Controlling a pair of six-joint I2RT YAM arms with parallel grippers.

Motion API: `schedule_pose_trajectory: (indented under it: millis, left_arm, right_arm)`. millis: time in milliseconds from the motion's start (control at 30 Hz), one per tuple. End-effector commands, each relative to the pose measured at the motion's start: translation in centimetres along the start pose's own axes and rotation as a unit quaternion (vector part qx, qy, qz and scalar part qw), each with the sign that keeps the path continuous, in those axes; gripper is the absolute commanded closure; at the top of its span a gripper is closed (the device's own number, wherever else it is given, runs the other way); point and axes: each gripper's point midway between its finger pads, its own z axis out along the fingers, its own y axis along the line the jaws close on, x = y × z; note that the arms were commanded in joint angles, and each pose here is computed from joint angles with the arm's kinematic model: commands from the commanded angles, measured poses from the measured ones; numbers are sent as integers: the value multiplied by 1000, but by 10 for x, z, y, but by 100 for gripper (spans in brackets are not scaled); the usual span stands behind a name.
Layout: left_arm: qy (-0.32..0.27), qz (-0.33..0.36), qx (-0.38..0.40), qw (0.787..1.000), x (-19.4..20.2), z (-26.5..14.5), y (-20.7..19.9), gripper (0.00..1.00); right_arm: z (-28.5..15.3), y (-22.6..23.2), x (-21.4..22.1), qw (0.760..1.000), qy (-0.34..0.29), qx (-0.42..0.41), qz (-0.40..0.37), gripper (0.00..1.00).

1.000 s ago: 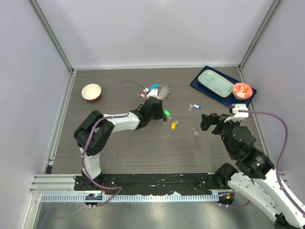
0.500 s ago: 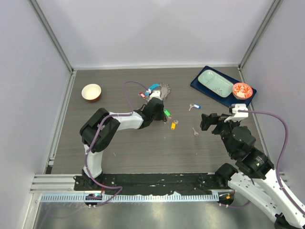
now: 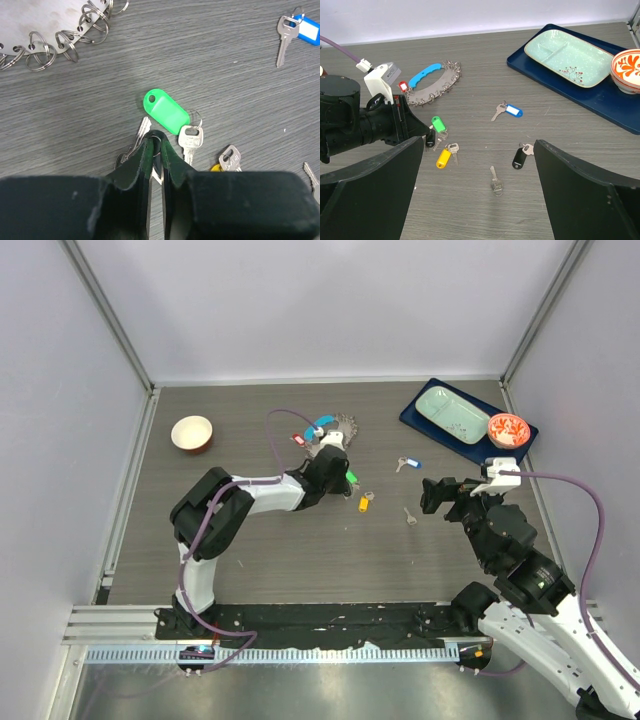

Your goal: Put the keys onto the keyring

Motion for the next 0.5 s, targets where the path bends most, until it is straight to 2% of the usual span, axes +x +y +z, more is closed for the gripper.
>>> schedule_pose_trajectory:
  millis: [0,167,467]
  left_arm:
    - [-18,13,-9,1000,-13,2,-3,81]
    - [-14,33,-19,999,-9,4,0,80]
    - [-11,87,-12,996,-4,4,-11,70]
  right_arm:
    - [0,6,-12,1000,-23,-14,6,1]
    - [0,7,-11,1000,-21,-17,5,1]
    - [0,8,-11,1000,-21,-21,5,2]
